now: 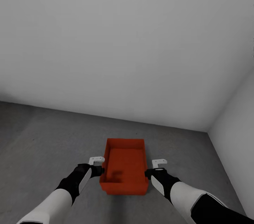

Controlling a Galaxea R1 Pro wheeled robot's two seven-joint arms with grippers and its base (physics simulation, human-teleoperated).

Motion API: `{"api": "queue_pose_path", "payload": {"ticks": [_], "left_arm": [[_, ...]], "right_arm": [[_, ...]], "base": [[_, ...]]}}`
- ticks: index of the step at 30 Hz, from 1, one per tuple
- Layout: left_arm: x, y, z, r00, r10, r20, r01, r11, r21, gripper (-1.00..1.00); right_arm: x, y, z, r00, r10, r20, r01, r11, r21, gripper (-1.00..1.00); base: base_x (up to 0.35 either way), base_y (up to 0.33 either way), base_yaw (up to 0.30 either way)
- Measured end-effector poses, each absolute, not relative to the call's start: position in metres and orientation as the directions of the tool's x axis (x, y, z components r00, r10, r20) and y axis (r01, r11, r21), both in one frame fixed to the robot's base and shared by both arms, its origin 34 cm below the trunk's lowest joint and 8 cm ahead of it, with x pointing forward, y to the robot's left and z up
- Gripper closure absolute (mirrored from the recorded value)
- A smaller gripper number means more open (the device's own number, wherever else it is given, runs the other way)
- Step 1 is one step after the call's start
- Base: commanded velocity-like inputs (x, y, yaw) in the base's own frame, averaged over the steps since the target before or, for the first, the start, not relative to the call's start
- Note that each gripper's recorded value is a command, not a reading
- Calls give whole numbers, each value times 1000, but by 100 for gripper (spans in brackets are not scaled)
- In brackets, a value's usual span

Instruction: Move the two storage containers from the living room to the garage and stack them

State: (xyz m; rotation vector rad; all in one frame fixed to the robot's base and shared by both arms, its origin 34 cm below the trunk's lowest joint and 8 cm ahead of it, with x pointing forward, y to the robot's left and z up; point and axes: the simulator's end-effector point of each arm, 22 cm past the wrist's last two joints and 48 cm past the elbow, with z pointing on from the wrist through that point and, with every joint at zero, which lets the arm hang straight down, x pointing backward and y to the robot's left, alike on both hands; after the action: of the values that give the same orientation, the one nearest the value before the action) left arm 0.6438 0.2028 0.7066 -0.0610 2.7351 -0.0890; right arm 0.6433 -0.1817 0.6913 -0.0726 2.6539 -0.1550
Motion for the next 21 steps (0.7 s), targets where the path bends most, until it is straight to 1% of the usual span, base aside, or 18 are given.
{"api": "queue_pose_path", "payload": {"ticks": [21], "left_arm": [[652,203,724,-905,-56,-423,-28,997,-72,-100]], "right_arm": [[652,-182,709,-869,-78,-489,-20,992,-124,-100]], "base": [[0,0,0]]}}
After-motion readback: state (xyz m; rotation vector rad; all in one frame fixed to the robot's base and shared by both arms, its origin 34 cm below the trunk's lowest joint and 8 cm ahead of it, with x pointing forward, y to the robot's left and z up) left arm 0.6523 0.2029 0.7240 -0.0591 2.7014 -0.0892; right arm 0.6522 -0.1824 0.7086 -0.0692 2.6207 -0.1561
